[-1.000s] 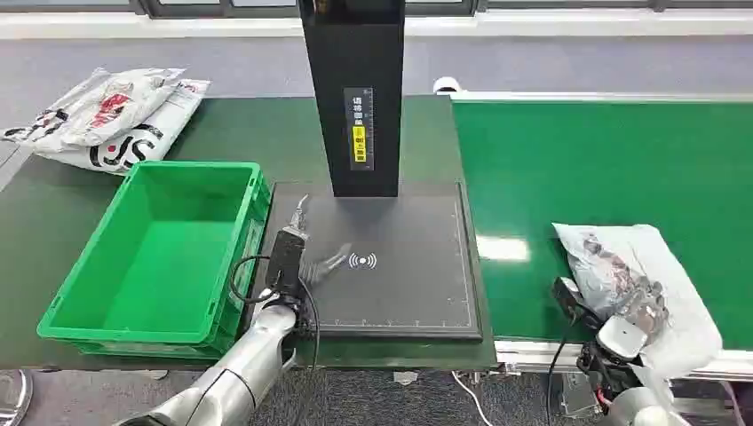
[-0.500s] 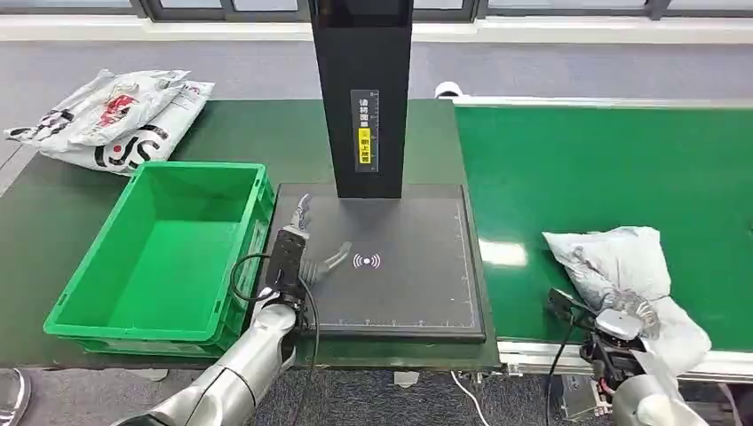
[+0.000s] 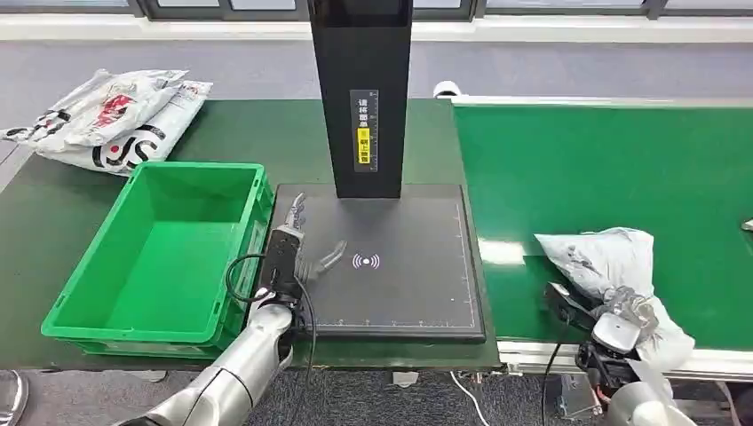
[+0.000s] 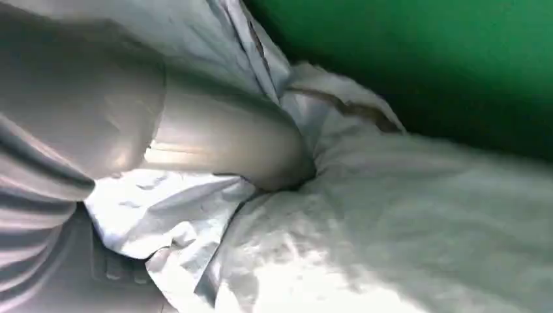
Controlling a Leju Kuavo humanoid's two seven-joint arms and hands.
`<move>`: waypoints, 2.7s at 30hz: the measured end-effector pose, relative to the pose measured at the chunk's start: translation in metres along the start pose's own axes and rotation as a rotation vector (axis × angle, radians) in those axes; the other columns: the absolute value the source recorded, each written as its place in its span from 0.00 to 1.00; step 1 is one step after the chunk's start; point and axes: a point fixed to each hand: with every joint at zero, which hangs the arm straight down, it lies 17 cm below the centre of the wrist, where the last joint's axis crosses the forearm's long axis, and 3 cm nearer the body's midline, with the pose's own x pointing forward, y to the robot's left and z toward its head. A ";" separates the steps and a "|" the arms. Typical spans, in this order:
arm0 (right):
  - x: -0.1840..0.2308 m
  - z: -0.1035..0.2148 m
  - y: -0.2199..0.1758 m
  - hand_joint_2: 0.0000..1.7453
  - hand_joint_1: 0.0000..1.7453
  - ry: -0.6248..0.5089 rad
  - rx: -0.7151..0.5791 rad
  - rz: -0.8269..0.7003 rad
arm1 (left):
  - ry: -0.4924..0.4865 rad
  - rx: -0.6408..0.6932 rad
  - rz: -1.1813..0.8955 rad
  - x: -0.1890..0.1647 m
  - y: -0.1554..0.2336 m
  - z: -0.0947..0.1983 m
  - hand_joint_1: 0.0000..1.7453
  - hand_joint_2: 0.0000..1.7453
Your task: Moved the parcel from conveyor to table for the left to box.
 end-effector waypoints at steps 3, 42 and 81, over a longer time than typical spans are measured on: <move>0.020 0.001 -0.032 1.00 1.00 -0.077 -0.153 -0.118 | -0.001 0.022 -0.004 -0.001 0.006 0.002 0.00 1.00; 0.349 0.273 -0.118 1.00 1.00 -1.121 -0.042 -0.468 | -0.178 0.108 -0.053 0.058 0.031 -0.022 0.00 1.00; 0.251 0.250 -0.252 1.00 0.00 -1.187 -0.393 -1.223 | -0.263 -0.054 0.043 0.083 0.009 -0.008 0.00 1.00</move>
